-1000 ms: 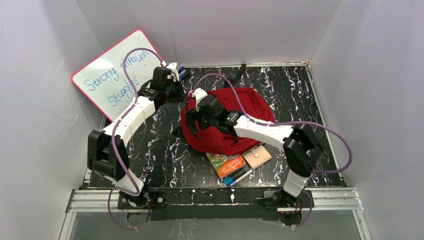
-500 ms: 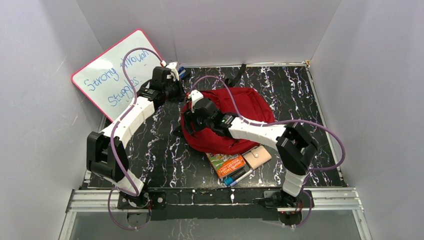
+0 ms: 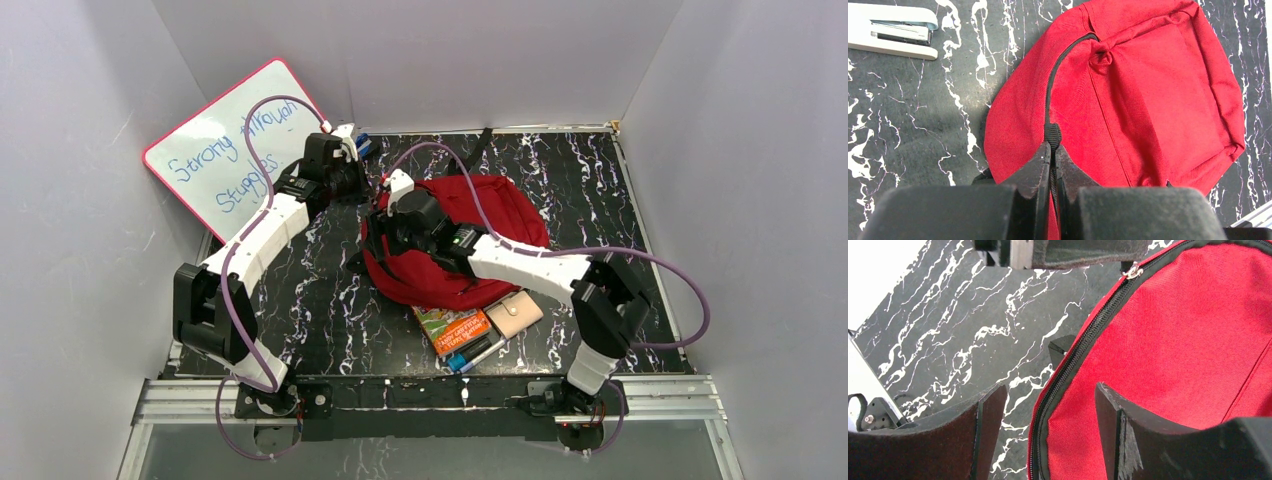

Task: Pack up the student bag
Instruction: Unzip the student bag at the center of the board.

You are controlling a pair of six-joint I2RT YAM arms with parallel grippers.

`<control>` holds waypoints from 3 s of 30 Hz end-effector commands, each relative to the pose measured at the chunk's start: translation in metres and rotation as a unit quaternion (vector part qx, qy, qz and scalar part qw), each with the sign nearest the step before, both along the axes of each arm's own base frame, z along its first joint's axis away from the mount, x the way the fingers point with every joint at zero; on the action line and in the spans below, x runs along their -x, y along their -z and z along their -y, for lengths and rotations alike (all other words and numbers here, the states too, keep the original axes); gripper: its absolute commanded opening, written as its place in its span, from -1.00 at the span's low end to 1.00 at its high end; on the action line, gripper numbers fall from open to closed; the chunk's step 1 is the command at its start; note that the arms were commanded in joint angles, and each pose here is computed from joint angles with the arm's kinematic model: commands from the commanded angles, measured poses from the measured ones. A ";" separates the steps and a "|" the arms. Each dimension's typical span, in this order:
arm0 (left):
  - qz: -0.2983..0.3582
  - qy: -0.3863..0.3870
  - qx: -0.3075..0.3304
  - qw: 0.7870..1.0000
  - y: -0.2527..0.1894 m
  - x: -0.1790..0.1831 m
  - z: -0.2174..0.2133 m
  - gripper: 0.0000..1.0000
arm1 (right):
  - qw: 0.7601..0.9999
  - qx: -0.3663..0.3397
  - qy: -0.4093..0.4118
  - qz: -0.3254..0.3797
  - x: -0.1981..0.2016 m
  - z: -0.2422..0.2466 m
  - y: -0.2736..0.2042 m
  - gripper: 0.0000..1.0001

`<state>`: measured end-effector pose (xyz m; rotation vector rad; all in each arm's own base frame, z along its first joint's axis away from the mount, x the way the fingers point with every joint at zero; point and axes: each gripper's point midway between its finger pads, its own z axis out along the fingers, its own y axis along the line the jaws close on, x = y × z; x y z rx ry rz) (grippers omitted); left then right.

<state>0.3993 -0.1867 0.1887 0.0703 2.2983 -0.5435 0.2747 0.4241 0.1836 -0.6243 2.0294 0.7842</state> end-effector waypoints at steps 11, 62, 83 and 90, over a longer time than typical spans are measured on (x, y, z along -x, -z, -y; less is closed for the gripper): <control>0.045 0.008 0.022 0.999 -0.040 0.004 0.003 -1.00 | 0.999 0.037 0.033 -0.008 -0.016 -0.010 0.031 -0.03; 0.007 -0.040 0.041 0.998 -0.019 -0.013 -0.024 -1.00 | 0.991 0.059 -0.066 0.102 0.047 0.079 -0.093 0.24; 0.026 -0.069 0.051 0.996 -0.044 -0.007 -0.032 -1.00 | 1.000 -0.002 0.021 0.015 -0.018 -0.043 -0.028 0.67; 0.030 -0.073 0.054 0.995 -0.050 -0.005 -0.033 -1.00 | 0.998 0.039 0.037 0.045 -0.031 -0.047 -0.007 0.14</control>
